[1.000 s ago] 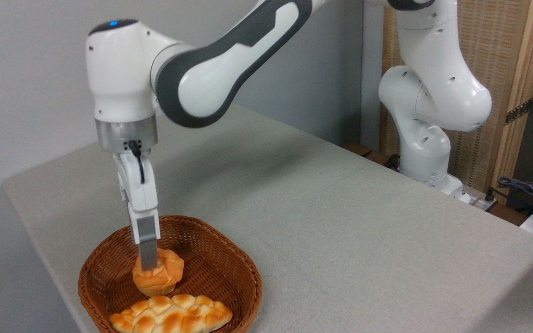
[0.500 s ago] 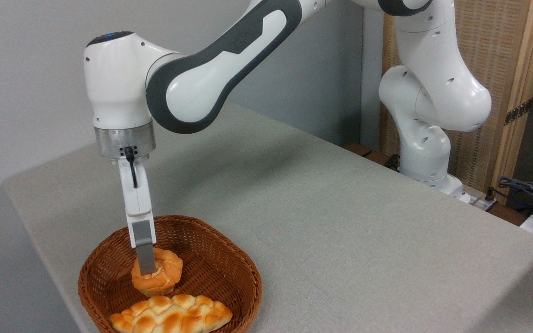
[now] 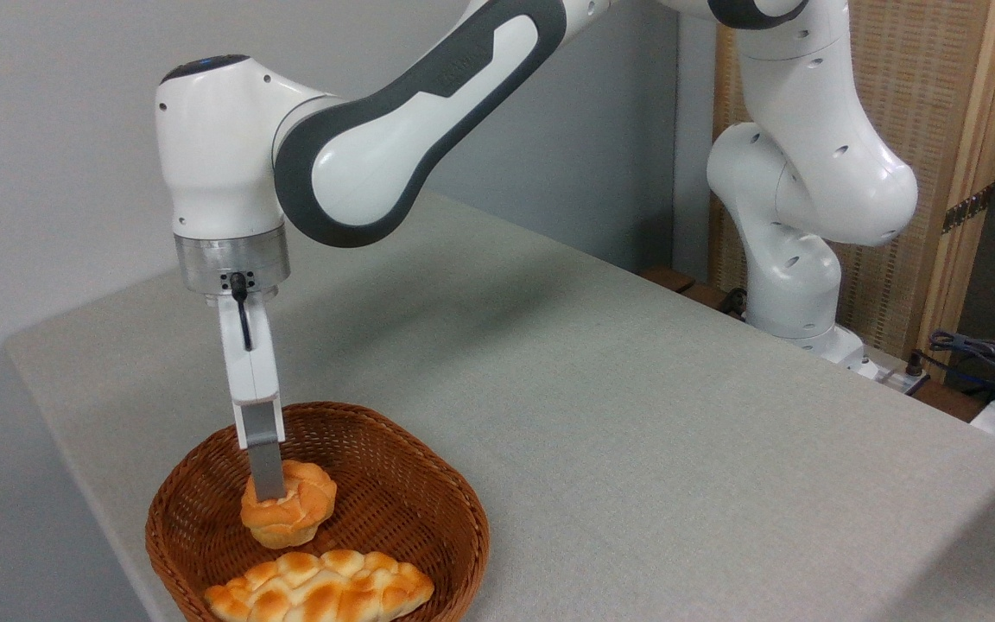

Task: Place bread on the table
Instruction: 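Close the gripper on the round orange bun, then lift the bun out of the basket and carry it onto the table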

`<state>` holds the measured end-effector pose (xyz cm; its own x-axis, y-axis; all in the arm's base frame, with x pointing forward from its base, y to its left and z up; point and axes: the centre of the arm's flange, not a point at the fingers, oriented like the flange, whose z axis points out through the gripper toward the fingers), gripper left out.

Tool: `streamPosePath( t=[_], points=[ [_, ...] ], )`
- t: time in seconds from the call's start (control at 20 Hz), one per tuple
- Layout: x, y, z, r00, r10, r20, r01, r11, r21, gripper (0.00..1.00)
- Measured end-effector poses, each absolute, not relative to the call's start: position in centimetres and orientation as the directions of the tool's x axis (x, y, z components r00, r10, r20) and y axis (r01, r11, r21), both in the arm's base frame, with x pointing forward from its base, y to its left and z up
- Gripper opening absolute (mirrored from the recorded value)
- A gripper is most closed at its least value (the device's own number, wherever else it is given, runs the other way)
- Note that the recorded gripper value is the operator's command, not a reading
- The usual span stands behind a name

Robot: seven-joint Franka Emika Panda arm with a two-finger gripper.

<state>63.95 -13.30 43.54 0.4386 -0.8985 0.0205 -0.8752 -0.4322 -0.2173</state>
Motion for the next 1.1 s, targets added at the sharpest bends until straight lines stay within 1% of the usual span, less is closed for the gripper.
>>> streamPosePath(
  t=[0.1,0.2,0.3,0.45,0.5,0.7,0.8,0.9,0.95,1.0,1.1],
  points=[
    [64.0,-13.2,43.7,0.439,-0.898,0.022,-0.874,-0.433,-0.220,0.14],
    [64.1,-13.1,44.4,0.441,-0.897,0.029,-0.870,-0.436,-0.230,0.15],
    [64.3,-12.9,45.7,0.445,-0.895,0.042,-0.862,-0.441,-0.249,0.15],
    [64.1,-12.2,48.6,0.452,-0.889,0.064,-0.845,-0.451,-0.287,0.15],
    [63.9,-12.0,49.2,0.455,-0.888,0.066,-0.842,-0.454,-0.293,0.15],
    [62.7,-10.6,51.8,0.482,-0.875,0.044,-0.832,-0.472,-0.292,0.15],
    [61.7,-10.0,52.9,0.495,-0.869,0.014,-0.833,-0.479,-0.275,0.16],
    [60.4,-9.6,53.8,0.484,-0.874,-0.040,-0.854,-0.462,-0.238,0.17],
    [59.4,-9.3,54.3,0.461,-0.884,-0.079,-0.875,-0.437,-0.208,0.20],
    [58.4,-9.1,54.8,0.435,-0.894,-0.111,-0.893,-0.412,-0.184,0.21],
    [56.6,-9.0,55.3,0.404,-0.905,-0.133,-0.911,-0.384,-0.151,0.23]
  ],
)
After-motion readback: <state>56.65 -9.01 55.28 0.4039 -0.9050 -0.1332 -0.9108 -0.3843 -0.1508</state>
